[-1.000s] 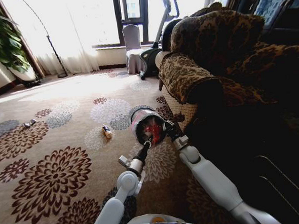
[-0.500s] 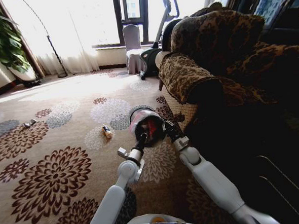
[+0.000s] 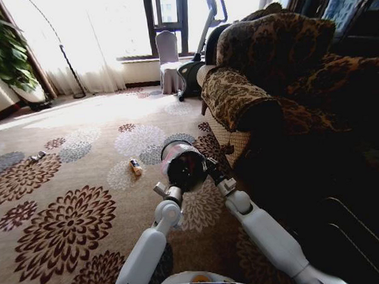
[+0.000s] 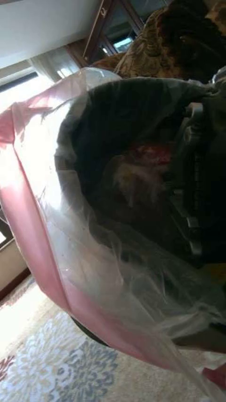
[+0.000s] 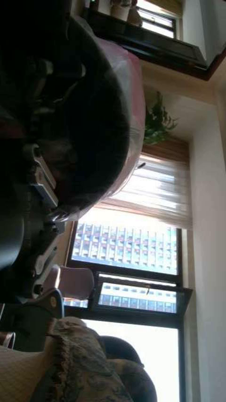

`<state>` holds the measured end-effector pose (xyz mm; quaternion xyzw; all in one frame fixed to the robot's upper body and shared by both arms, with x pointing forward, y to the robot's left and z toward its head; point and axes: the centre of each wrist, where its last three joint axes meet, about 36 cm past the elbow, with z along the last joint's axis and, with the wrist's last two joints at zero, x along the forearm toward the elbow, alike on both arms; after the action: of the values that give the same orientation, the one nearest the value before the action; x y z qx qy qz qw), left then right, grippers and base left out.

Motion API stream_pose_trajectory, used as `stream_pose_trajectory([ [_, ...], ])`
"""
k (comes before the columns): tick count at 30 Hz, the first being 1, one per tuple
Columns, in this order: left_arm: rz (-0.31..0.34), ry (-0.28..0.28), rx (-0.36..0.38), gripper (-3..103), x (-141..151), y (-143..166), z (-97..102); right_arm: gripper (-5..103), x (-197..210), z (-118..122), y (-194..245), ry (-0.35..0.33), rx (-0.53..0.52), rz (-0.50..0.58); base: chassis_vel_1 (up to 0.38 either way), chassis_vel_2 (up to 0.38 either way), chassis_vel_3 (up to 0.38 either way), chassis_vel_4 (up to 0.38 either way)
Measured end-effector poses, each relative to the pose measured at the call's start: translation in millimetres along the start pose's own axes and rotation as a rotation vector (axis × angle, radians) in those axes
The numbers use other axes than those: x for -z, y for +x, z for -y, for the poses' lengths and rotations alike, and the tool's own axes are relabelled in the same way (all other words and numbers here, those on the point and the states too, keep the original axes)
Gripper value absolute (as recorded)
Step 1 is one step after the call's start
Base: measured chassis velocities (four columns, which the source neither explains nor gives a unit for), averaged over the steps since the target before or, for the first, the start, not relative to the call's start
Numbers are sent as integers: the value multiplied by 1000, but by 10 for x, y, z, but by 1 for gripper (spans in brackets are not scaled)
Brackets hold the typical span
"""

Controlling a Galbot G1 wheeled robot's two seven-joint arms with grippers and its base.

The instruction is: Pick up the trash from the ground and place it into the trash bin.

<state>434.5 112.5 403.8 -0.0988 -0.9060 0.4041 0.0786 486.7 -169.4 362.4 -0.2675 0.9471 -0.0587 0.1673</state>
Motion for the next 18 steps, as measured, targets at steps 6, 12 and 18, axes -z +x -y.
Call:
stream_pose_trajectory([
  [6, 50, -73, 24, 0, -13, -105, 35, 0, 20, -36, 47, -6, 5, -1, 0, 0, 0, 0],
  [12, 69, -103, 34, 0, 18, -177, 24, 0, 7, -67, 88, -14, 3, -7, 0, 0, 0, 0],
  [18, 60, -88, 26, 0, 83, -218, -83, 0, -19, -113, 162, -23, 1, -19, 0, 0, 0, 0],
])
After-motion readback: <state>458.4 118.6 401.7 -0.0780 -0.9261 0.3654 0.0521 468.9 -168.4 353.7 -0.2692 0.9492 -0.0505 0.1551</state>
